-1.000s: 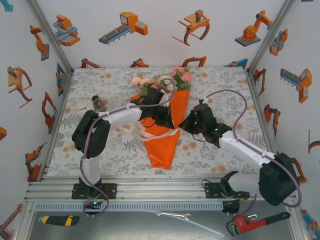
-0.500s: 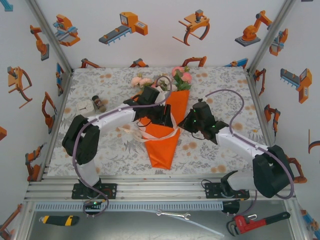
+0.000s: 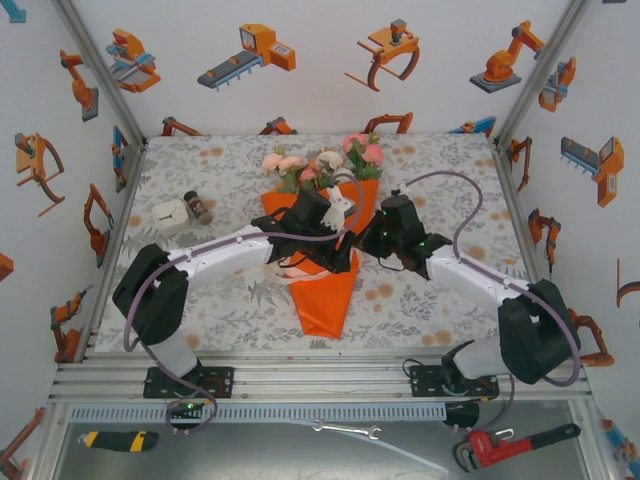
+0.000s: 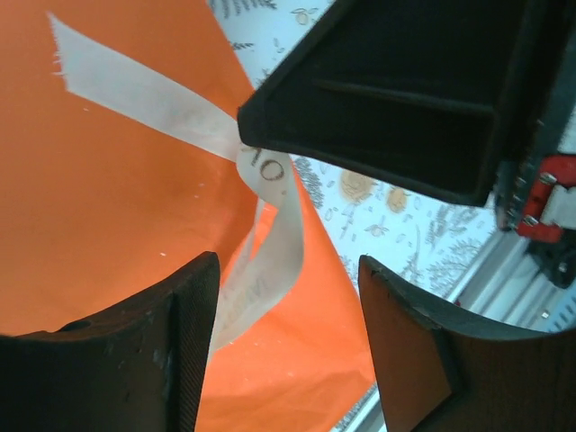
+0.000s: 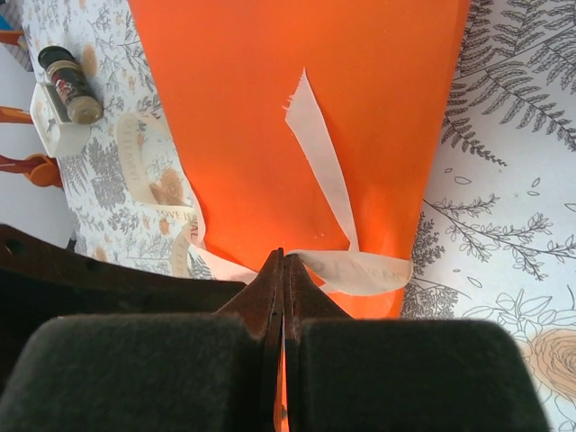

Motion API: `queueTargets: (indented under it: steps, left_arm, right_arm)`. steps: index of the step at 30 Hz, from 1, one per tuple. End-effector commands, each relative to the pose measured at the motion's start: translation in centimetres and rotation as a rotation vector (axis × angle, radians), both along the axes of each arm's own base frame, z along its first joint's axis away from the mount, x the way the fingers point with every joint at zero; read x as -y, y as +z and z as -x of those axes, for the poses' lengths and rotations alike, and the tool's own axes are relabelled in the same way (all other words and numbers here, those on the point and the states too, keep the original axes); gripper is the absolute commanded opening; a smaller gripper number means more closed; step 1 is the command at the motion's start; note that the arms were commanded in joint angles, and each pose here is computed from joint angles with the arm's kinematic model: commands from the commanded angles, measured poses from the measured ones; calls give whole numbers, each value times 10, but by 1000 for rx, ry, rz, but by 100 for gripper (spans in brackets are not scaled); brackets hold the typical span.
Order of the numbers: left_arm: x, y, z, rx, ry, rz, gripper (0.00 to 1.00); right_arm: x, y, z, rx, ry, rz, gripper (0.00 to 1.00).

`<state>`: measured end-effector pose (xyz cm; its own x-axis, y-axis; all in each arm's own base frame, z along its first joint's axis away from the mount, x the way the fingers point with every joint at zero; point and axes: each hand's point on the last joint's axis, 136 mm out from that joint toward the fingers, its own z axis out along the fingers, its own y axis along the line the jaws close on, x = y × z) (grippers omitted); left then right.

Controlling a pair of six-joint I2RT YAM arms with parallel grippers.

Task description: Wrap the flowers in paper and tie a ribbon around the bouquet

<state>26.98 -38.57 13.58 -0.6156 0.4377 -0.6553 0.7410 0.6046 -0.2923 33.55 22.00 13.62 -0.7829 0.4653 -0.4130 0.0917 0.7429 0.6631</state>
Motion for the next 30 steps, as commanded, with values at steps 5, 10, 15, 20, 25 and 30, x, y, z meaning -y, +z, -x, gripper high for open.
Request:
queueTargets:
  steps: [5, 10, 15, 20, 25, 30]
  left_arm:
    - [-1, -6, -25, 74, 58, -21, 6]
    - [-1, -2, -30, 54, 87, 10, 0]
    - [0, 2, -34, 29, 102, 54, 0]
    - [-1, 3, -38, 27, 113, 64, 0]
    - [-2, 0, -42, 16, 124, 63, 0]
    - [-5, 1, -42, 8, 124, 73, 0]
  right_arm:
    - [-5, 15, -14, 18, -17, -36, 5]
    - [8, 16, 0, 12, -47, -27, 26]
    - [24, 3, 32, -19, -116, -29, 28]
    - [9, -6, 43, -52, -162, -95, 30]
    - [-2, -29, 31, -122, -243, -140, 40]
    - [4, -46, 17, -141, -336, -95, 45]
